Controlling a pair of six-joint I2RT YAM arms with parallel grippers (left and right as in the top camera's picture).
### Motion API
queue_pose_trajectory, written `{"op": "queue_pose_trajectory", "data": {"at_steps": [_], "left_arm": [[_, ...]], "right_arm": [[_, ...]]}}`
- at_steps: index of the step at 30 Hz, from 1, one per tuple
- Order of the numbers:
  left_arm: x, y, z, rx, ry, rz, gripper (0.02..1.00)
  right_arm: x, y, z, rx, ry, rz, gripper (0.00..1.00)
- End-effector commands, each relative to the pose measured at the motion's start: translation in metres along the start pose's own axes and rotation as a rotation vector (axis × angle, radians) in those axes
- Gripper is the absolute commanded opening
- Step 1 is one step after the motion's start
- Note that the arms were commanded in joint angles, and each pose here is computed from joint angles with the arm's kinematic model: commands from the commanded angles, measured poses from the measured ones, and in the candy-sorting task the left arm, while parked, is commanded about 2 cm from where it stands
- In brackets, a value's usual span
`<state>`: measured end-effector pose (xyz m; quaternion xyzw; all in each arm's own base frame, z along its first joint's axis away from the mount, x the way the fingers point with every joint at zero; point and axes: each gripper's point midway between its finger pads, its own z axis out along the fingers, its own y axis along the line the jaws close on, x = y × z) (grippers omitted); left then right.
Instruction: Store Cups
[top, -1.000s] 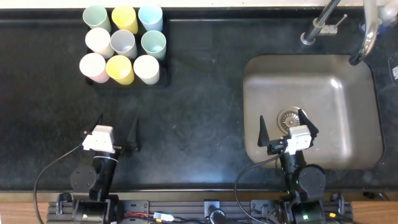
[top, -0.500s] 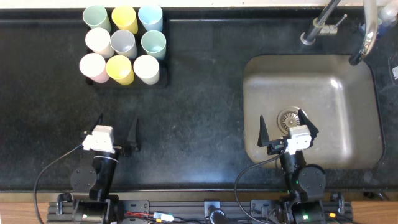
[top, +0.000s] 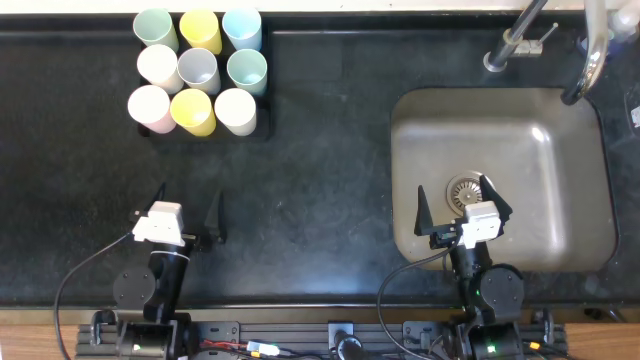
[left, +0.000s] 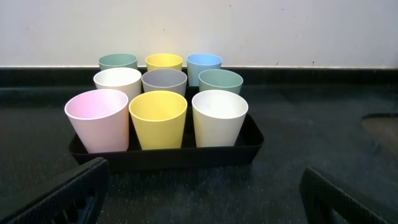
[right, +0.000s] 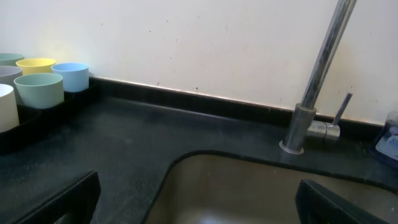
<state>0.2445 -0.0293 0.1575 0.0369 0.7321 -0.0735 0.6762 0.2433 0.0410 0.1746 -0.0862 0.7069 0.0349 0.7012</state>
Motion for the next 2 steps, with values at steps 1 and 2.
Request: {"op": "queue_pose_trajectory", "data": {"at_steps": [1,2], "left_arm": [[-0.0011,-0.0014,-0.0005,0.009,-0.006,0.015,1.000],[-0.0011,-0.0014,-0.0005,0.009,-0.006,0.015,1.000]], "right_arm": [[0.0027,0.0005,0.0002,0.001,-0.003,0.008,0.998],[0.0027,0.0005,0.0002,0.001,-0.003,0.008,0.996]]}}
